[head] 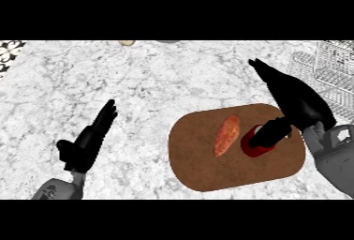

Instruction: Pick the can from the cutting board and place it in the tiered basket

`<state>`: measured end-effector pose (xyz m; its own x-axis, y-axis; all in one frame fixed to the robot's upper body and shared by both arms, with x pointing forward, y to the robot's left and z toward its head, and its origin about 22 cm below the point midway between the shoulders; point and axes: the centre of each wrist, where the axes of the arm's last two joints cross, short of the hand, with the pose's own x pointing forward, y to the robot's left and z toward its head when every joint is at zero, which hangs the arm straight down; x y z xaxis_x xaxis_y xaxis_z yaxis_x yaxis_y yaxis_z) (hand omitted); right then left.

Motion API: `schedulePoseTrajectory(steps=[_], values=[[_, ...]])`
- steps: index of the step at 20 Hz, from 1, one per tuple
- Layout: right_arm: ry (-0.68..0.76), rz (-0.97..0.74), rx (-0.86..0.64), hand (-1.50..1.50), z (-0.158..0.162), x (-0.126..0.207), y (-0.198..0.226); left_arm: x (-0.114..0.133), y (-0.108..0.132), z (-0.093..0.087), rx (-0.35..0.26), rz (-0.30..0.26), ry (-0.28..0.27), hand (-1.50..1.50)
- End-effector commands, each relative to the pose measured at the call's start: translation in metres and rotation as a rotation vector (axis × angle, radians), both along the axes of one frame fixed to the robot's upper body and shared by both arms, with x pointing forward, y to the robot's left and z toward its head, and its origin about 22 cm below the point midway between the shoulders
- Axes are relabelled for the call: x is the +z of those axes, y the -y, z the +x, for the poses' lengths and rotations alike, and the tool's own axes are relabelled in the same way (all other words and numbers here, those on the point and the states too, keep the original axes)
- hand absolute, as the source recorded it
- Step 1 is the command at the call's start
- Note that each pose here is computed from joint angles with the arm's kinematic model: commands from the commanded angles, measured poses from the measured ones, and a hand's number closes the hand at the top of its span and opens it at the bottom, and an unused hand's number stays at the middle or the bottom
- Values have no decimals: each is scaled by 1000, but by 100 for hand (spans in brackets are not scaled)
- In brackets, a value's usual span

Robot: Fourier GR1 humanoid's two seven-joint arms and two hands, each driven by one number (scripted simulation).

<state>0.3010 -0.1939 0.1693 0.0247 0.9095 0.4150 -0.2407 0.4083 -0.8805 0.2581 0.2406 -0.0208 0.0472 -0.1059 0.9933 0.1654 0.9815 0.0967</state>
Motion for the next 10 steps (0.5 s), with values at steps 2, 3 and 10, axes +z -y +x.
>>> schedulePoseTrajectory(steps=[2,3,10], values=[[-175,-277,49,-150,-28,29,-26,-4,3,5,-6,-6,8,0],[-170,-292,27,-150,-25,53,-32,3,2,10,-11,7,10,0],[-243,-278,-35,-150,-44,56,-48,-4,1,7,-12,-9,1,0]])
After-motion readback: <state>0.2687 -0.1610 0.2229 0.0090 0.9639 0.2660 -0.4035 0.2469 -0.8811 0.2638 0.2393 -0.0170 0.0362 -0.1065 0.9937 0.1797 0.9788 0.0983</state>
